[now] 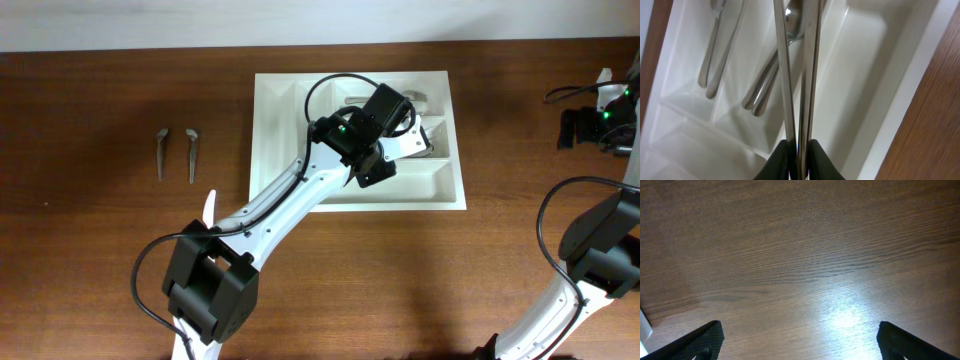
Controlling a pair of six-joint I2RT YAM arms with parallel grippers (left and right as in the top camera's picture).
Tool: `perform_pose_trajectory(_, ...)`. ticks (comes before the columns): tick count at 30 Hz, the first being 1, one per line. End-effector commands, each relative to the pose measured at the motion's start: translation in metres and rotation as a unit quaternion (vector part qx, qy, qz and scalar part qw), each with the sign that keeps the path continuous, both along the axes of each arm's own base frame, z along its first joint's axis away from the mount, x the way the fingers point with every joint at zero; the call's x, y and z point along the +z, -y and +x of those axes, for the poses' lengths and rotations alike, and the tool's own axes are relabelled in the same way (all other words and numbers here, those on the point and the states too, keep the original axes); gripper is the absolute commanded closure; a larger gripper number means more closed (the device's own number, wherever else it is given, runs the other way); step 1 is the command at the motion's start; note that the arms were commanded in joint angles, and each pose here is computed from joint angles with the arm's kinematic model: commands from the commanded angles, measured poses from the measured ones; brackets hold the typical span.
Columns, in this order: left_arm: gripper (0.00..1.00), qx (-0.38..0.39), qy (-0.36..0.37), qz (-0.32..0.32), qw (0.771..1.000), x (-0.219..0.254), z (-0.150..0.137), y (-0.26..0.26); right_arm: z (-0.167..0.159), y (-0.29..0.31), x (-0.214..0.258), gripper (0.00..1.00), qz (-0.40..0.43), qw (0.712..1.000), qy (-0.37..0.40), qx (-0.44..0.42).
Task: Pack container
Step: 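Lower the chopsticks into the bottom compartment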
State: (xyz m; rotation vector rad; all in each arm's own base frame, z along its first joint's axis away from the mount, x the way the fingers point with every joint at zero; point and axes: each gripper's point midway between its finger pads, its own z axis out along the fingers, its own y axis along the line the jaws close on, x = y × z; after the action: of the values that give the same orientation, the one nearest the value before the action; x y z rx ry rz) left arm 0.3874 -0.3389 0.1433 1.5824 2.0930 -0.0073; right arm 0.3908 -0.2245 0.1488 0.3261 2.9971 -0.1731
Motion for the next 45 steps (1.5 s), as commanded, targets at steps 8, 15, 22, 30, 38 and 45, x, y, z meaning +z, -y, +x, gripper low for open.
perform_pose_trajectory(8,0.86,-0.079,0.04,0.035,0.996,0.01,0.004,-0.001,-0.002,0.001,-0.004,0.01,0.006,1.0,-0.003,-0.007)
perform_pose_trajectory(15,0.82,-0.097,0.023,0.029,0.995,0.0,-0.001,0.004,-0.002,0.001,-0.004,0.01,0.006,1.0,-0.003,-0.007)
perform_pose_trajectory(22,0.81,-0.1,-0.005,0.046,0.994,-0.032,-0.002,0.004,-0.002,0.001,-0.004,0.01,0.006,1.0,-0.003,-0.007)
perform_pose_trajectory(30,0.82,-0.101,-0.043,0.073,0.991,-0.078,-0.004,0.003,-0.002,0.001,-0.004,0.01,0.006,1.0,-0.003,-0.007)
perform_pose_trajectory(38,0.77,-0.101,-0.047,0.076,0.991,-0.083,-0.004,0.002,-0.002,0.001,-0.004,0.01,0.006,1.0,-0.003,-0.007)
perform_pose_trajectory(45,0.76,-0.1,-0.063,0.087,0.989,-0.102,-0.006,0.0,-0.002,0.001,-0.004,0.01,0.006,1.0,-0.003,-0.007)
